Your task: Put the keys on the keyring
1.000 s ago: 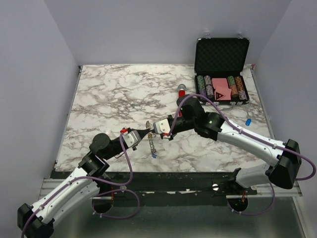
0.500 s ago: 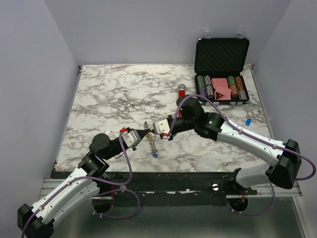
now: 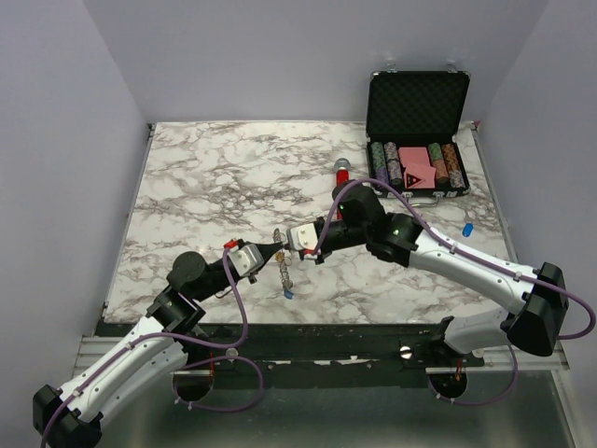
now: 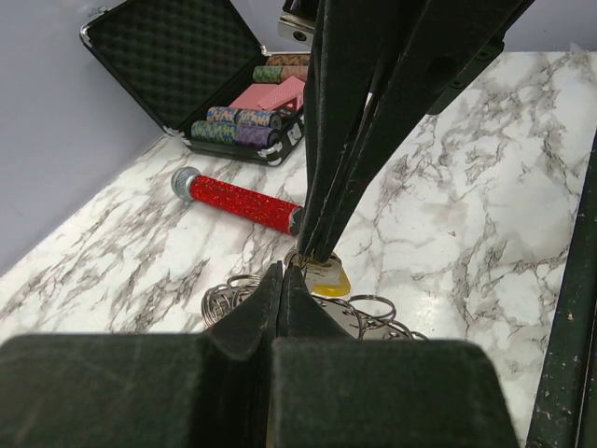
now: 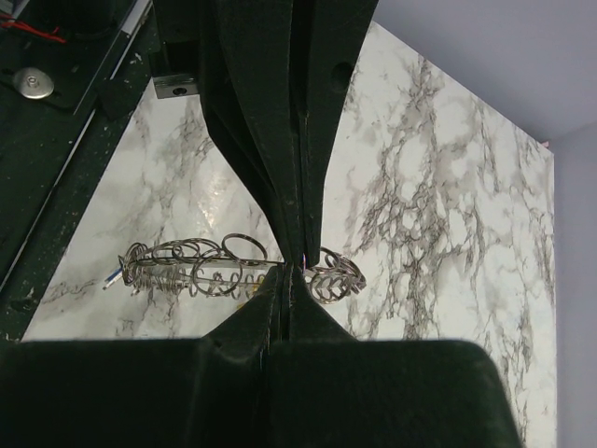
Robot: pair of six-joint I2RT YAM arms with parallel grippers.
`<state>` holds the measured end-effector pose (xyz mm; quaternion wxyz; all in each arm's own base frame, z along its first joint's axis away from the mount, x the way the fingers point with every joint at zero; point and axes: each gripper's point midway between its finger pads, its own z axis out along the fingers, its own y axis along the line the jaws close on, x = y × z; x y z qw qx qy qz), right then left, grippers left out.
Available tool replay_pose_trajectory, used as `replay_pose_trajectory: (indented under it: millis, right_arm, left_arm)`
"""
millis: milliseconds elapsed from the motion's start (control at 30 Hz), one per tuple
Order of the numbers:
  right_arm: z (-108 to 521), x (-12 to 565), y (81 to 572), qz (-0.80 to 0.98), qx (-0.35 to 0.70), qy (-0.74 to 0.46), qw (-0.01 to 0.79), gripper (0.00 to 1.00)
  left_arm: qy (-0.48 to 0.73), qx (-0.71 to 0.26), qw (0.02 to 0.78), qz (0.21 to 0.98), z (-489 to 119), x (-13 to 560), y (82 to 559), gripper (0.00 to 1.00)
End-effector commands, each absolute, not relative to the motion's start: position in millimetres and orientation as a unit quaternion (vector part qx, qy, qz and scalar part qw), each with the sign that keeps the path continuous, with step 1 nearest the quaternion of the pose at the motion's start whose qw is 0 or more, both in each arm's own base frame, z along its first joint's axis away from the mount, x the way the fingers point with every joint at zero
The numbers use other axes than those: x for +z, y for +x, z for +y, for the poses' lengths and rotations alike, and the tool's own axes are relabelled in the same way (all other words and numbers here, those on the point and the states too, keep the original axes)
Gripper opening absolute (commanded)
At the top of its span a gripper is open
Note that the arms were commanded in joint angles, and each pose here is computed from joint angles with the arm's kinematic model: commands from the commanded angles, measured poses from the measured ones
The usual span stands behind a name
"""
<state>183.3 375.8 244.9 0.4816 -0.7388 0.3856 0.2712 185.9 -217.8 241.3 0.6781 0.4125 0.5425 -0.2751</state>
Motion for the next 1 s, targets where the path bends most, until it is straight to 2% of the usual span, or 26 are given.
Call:
replay_pose_trajectory:
  millis: [0, 267, 967]
  right_arm:
    - [363, 220, 186, 0.441, 0.262, -0.73, 0.451, 0.0]
    - [366, 238, 189, 0.436, 0.262, -0.714, 0.481, 0.0]
    - [372, 232, 181, 0.456, 0.303, -0.694, 0.467, 0.0]
  left_arm:
    - [0.377, -0.268, 0.745, 0.48, -211, 294, 188, 0.0]
    - [0.378, -0.264, 0.738, 0.492, -212, 290, 192, 0.0]
    - [0.327, -0.269, 0.75, 0.508, -205, 294, 201, 0.0]
